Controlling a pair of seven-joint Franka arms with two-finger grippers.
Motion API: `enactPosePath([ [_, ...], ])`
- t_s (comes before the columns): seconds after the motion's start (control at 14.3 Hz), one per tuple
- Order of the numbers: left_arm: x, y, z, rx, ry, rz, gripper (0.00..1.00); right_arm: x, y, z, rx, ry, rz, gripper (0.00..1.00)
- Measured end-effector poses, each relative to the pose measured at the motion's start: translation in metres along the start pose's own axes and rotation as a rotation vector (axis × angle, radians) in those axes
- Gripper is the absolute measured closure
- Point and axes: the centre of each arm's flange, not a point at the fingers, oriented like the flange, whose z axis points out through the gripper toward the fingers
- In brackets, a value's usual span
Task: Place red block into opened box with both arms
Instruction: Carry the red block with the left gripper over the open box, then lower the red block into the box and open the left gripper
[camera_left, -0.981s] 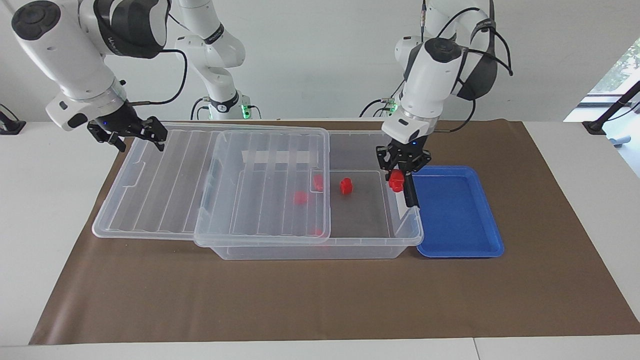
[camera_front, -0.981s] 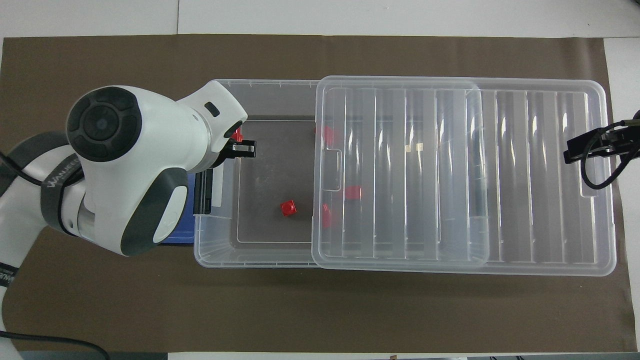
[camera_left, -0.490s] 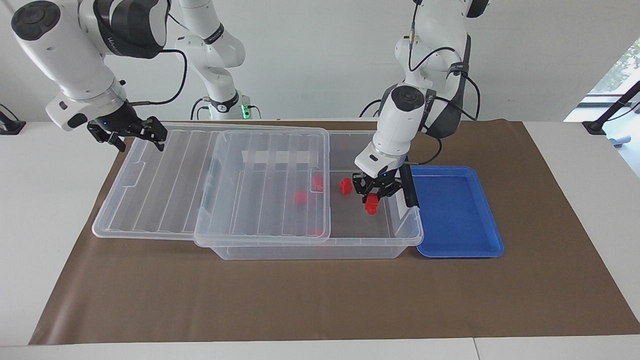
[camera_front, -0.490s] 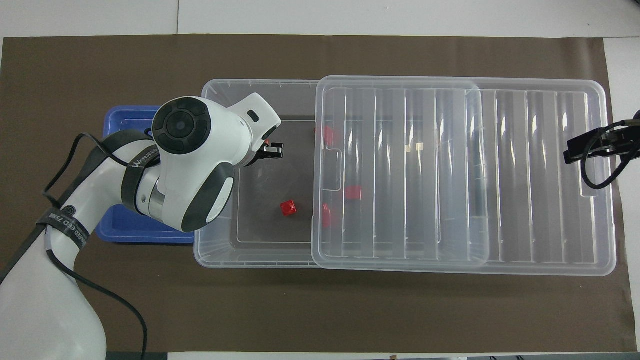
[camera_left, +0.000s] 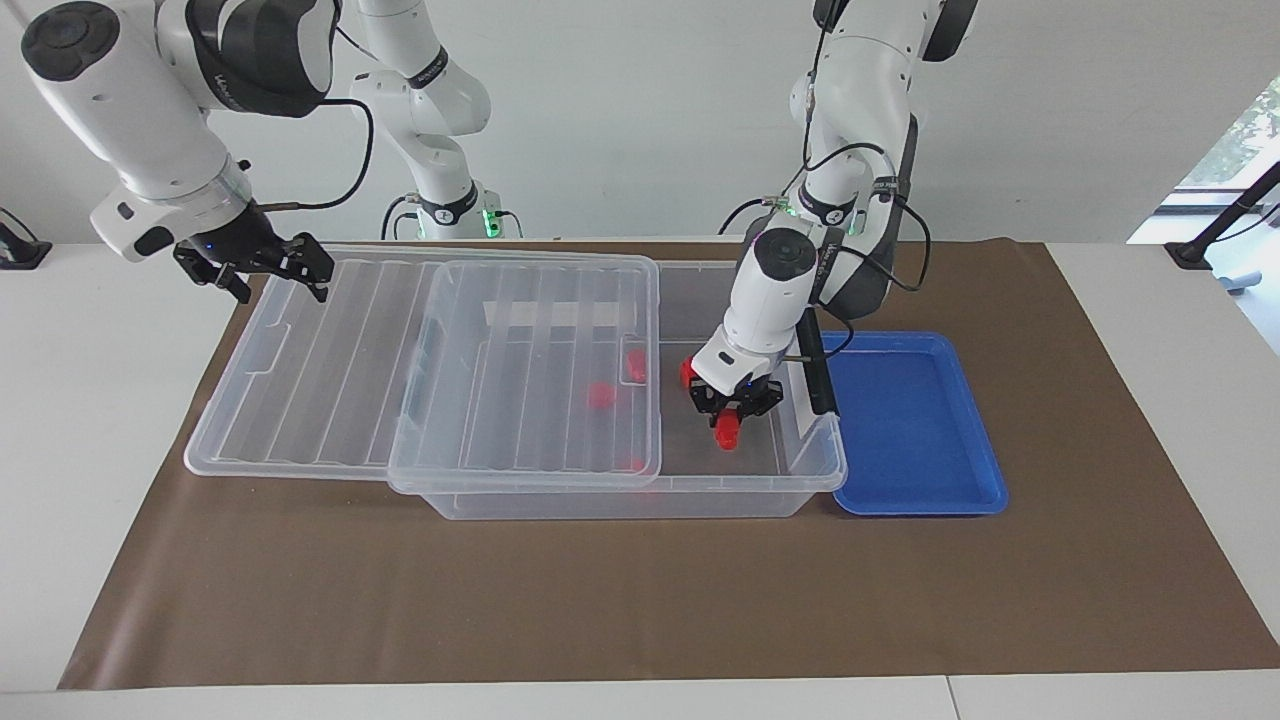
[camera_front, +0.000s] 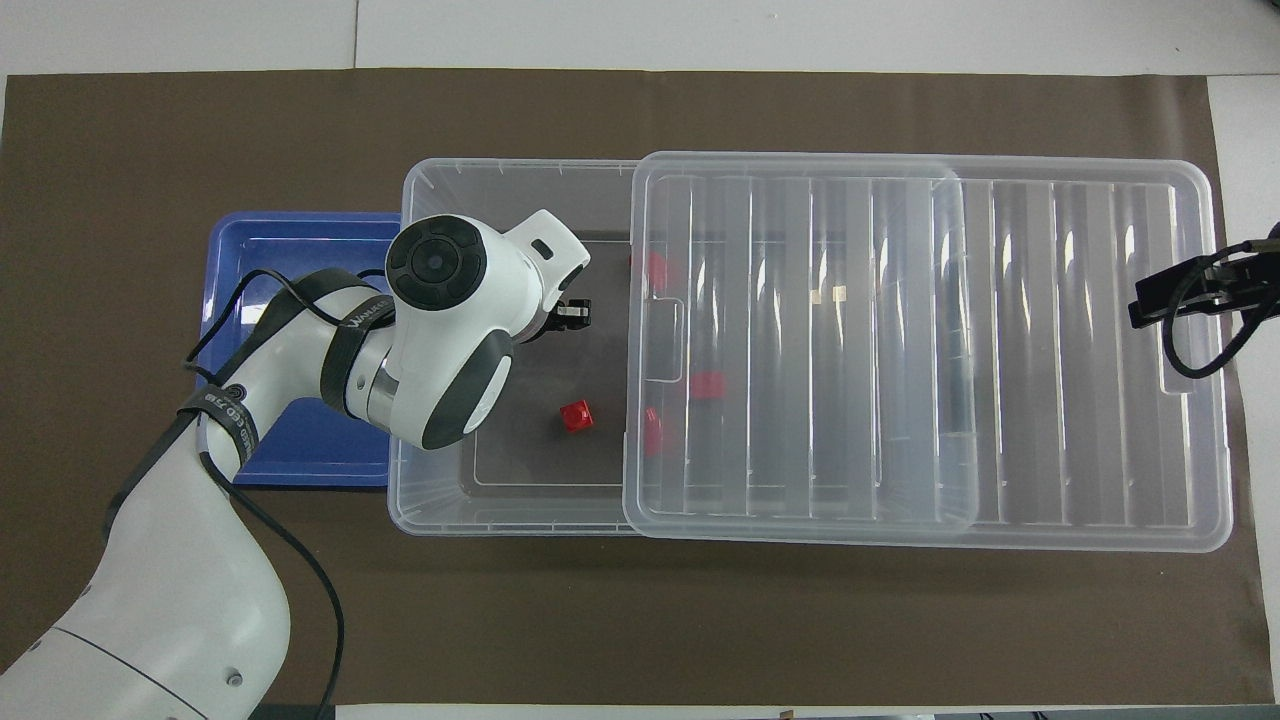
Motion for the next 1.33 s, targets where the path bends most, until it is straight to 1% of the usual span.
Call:
enactPosePath([
  [0.21,-0.001,-0.002,0.019,0.002,-0.012,-0.008,0.66,0.0,0.0,0.0,0.0,0.0,0.0,0.0],
  [0.42,0.001,-0.006,0.022,0.006,-0.016,-0.022,0.66,0.0,0.0,-0.001,0.0,0.004,0.004,0.0],
  [0.56,0.001,-0.007,0.023,0.007,-0.016,-0.034,0.63,0.002,0.0,-0.003,-0.001,0.02,0.027,0.0],
  [0.63,0.001,-0.007,0.023,0.008,-0.017,-0.037,0.55,0.002,0.0,-0.003,-0.002,0.026,0.034,0.0],
  [0.77,0.001,-0.007,0.023,0.008,-0.017,-0.04,0.34,0.003,0.001,-0.004,-0.002,0.032,0.036,0.0],
  [0.84,0.001,-0.007,0.022,0.008,-0.017,-0.041,0.21,0.003,0.001,-0.004,-0.002,0.034,0.033,0.0],
  [0.91,0.001,-0.008,0.018,0.009,-0.015,-0.042,0.1,0.003,0.003,-0.005,-0.003,0.039,0.023,0.07],
  [0.98,0.001,-0.009,0.011,0.011,-0.014,-0.045,0.01,0.003,0.006,-0.005,-0.003,0.042,0.01,0.2],
  [1.12,0.002,-0.013,-0.019,0.018,-0.013,-0.052,0.0,0.003,0.014,-0.005,-0.003,0.044,0.001,0.45],
  [1.33,-0.006,-0.018,-0.08,0.028,-0.004,-0.055,0.0,0.003,0.025,-0.006,-0.006,0.056,-0.024,0.77],
])
